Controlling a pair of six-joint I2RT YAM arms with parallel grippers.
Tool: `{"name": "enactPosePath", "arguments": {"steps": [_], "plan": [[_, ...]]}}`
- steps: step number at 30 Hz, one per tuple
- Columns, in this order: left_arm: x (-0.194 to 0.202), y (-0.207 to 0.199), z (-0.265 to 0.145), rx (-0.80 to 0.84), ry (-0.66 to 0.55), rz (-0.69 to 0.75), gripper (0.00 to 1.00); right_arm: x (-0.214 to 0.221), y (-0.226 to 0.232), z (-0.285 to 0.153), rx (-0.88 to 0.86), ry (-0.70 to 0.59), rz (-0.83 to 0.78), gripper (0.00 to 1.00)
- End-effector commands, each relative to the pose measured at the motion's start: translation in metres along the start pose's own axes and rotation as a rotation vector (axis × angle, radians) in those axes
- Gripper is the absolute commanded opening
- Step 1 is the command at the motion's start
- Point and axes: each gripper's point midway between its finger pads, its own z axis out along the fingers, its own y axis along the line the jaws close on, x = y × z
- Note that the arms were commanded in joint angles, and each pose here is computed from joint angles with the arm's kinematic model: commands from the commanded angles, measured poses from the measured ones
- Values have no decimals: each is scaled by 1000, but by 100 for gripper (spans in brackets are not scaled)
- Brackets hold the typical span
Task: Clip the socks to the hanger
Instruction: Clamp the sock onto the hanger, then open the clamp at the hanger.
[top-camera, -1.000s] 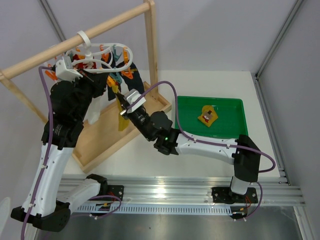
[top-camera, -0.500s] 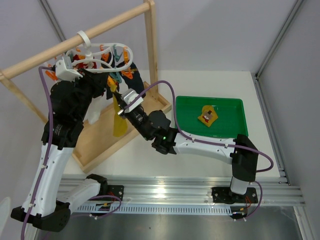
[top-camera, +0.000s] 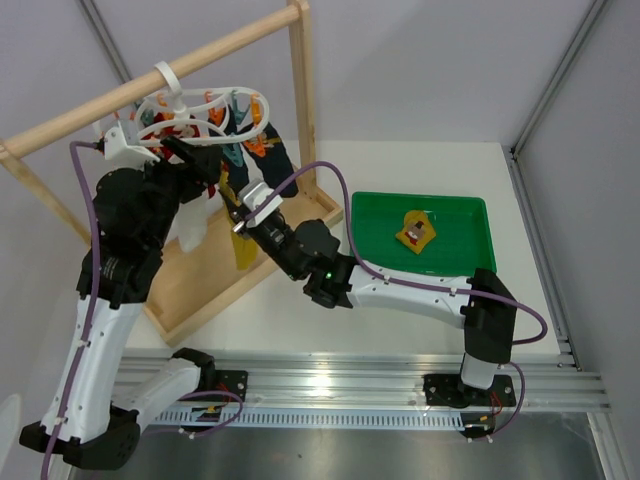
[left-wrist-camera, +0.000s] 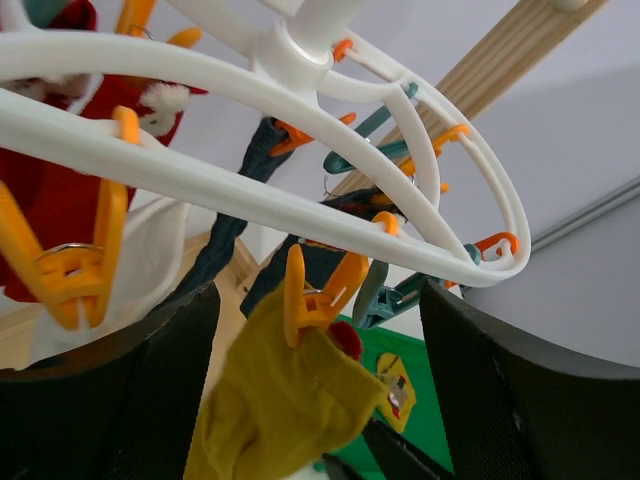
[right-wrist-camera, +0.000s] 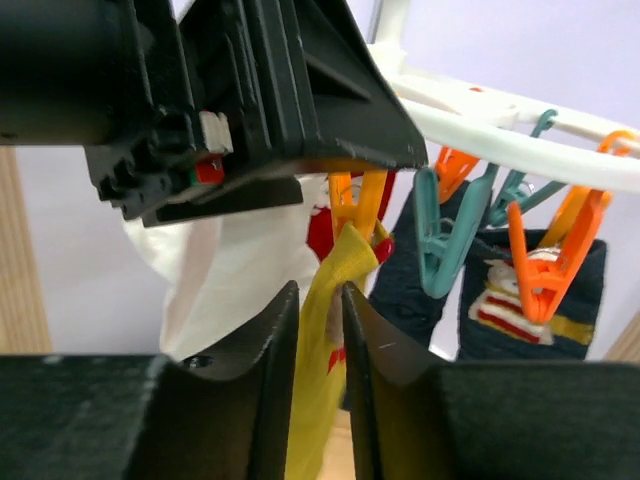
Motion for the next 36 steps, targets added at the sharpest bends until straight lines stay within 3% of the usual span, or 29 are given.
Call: {"name": "enactPosePath", "arguments": {"steps": [1, 2, 8, 14, 23, 31, 36], "plan": [[-22, -1, -17, 1, -76, 10, 83, -18, 10, 3, -48, -29, 30, 34], [-23, 0, -18, -4, -81, 20, 84, -19, 9, 0, -60, -13, 31, 44], [-26, 12, -28, -42, -106, 57, 85, -13, 12, -19, -137, 107, 60, 65], [-30, 12, -42, -24, -117, 101, 86, -13, -22, -33, -185, 167, 133, 72], [-19, 26, -51, -23, -135, 177, 88, -1, -83, -20, -315, 212, 256, 72], [-17, 29, -58, -5, -158, 194, 89, -5, -69, -9, -443, 177, 295, 51], [-14, 29, -58, 5, -156, 195, 89, 1, -64, -1, -447, 159, 294, 51]]}}
